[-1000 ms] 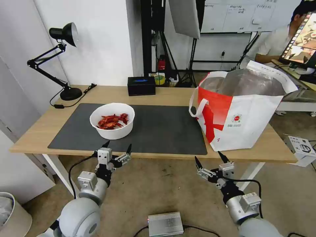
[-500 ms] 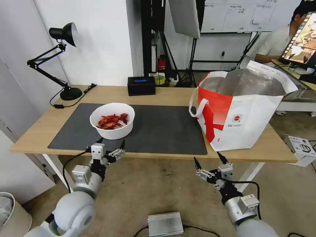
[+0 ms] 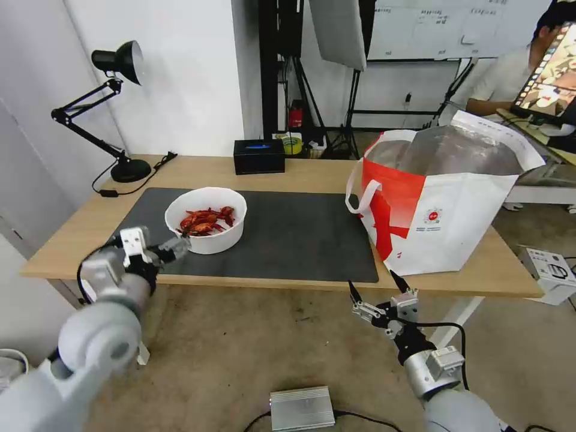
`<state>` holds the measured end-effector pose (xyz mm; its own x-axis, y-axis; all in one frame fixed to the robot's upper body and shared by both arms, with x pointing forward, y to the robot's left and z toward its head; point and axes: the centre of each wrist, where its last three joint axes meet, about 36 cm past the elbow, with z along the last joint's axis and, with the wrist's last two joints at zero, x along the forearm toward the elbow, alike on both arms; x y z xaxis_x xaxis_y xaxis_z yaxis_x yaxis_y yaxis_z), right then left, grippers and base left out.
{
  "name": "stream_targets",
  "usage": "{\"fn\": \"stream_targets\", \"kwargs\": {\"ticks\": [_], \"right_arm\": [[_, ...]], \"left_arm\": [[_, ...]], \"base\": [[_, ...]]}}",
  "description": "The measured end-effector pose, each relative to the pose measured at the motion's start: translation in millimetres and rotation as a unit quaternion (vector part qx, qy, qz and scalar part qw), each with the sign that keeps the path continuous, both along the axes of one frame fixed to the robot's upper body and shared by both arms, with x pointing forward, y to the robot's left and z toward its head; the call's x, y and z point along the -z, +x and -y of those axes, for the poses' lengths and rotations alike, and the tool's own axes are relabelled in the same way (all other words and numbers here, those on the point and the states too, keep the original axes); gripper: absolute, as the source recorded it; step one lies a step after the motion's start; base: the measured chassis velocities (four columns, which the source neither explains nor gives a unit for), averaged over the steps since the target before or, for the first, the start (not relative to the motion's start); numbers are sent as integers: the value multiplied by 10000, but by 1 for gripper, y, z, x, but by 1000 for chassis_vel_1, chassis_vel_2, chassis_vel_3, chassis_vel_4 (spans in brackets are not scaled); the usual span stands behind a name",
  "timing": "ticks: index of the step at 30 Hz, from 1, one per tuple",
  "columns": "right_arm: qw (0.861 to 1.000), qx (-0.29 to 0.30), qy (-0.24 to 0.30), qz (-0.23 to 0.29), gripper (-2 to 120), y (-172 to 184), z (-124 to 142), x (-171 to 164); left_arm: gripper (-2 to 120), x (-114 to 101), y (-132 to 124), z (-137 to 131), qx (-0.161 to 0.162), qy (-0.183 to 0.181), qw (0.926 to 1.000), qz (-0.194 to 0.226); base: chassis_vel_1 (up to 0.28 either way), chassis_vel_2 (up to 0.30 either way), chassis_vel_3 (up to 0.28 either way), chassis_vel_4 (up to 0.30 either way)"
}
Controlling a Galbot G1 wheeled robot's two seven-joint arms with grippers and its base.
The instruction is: Pick up the trash from the table and place it into the takeout bag.
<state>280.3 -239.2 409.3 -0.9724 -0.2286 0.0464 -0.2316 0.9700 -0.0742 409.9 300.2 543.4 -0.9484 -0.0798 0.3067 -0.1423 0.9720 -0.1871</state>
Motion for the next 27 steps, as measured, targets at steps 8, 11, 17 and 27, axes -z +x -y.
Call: {"fn": "stream_targets", "kwargs": {"ticks": [8, 11, 17, 27], "right_arm": [[10000, 48, -15, -43, 100, 1, 1, 5], [10000, 68, -32, -55, 100, 2, 2, 7], [9999, 102, -76, -75, 100, 5, 5, 11], [9999, 124, -96, -50, 100, 8, 7, 13]], "left_arm": [[100, -11, 42, -6, 3, -240, 9989, -404], [100, -7, 55, -6, -26, -110, 9984, -560], [100, 3, 83, -5, -209, -72, 9959, -878], [98, 10, 101, -3, -344, -281, 9925, -1137]], "base": [[0, 0, 0, 0], [0, 0, 0, 0], [0, 0, 0, 0], [0, 0, 0, 0]]}}
